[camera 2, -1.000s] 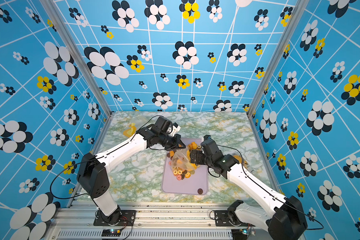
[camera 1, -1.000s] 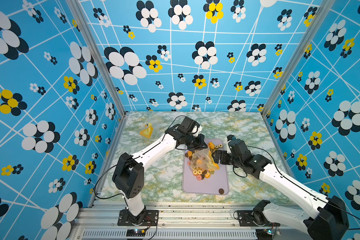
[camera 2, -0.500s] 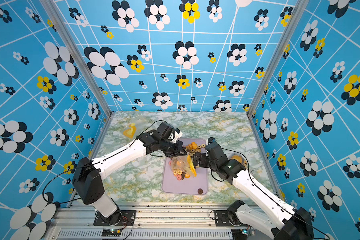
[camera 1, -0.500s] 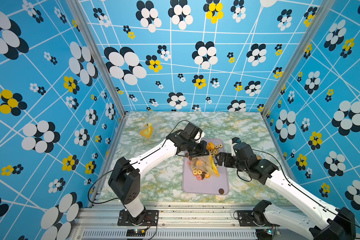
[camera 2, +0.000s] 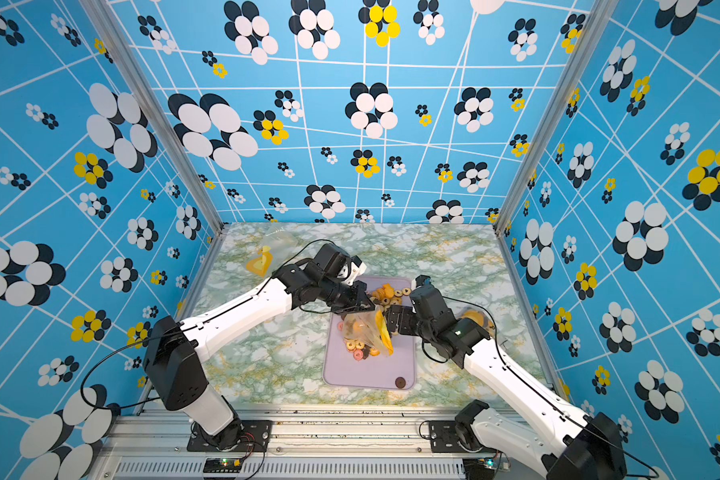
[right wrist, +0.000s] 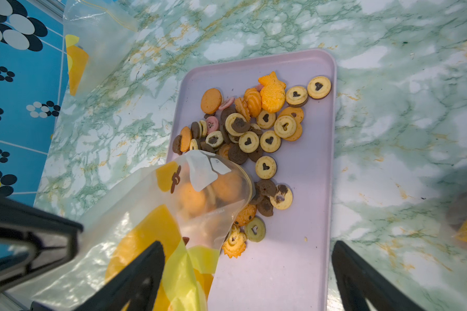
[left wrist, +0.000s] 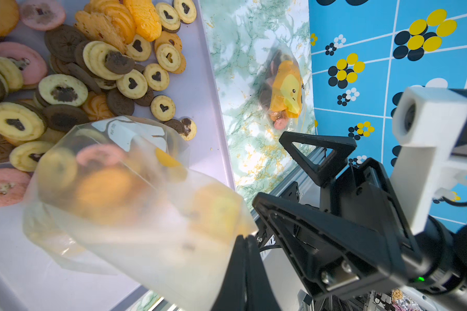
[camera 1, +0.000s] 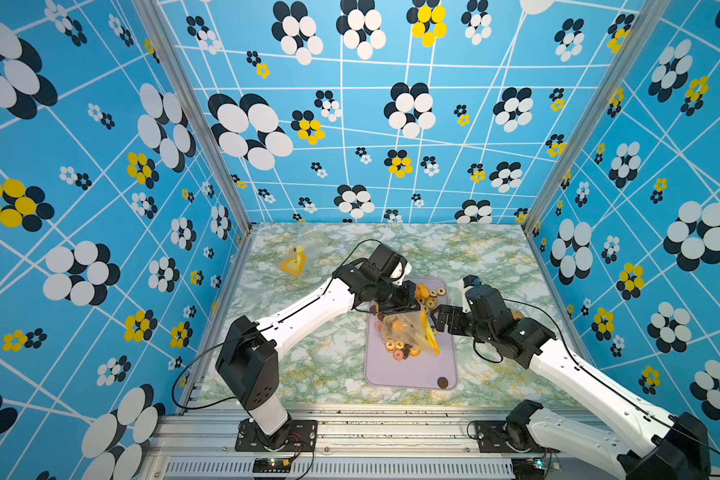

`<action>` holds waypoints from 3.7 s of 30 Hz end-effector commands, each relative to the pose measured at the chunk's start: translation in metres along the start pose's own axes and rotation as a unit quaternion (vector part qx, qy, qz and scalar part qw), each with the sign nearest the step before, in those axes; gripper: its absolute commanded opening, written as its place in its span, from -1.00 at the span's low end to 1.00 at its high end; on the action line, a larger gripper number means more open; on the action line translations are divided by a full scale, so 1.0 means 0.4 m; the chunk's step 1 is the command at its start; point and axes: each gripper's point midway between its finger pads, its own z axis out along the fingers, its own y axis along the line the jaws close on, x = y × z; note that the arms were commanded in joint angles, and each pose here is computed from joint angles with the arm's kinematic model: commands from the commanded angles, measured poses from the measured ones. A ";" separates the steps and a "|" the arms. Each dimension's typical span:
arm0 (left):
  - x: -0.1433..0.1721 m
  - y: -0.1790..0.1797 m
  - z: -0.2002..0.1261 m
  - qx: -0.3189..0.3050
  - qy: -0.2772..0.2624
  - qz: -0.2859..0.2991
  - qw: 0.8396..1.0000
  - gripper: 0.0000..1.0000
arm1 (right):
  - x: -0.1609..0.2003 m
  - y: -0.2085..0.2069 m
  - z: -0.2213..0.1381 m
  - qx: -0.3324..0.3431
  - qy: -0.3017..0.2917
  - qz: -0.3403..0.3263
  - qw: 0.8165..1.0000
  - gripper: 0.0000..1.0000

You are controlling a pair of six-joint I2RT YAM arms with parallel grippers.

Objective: Pour cookies out of the ziploc bag
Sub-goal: 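Pour the cookies out of the ziploc bag onto the tray.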

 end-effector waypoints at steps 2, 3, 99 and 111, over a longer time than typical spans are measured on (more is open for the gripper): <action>-0.037 -0.010 -0.021 -0.002 -0.009 0.012 1.000 -1.00 | 0.003 -0.019 0.009 0.014 0.001 0.008 1.000 0.98; -0.044 -0.009 -0.022 -0.001 -0.011 0.012 1.000 -1.00 | 0.004 -0.022 0.010 0.016 0.002 0.009 1.000 0.98; -0.046 -0.022 0.001 0.030 0.000 -0.005 1.000 -1.00 | 0.019 -0.060 0.020 0.015 0.005 0.038 0.999 0.98; -0.083 -0.133 -0.158 0.033 -0.042 0.037 0.998 -1.00 | 0.021 -0.058 0.038 0.009 0.009 0.044 0.999 0.98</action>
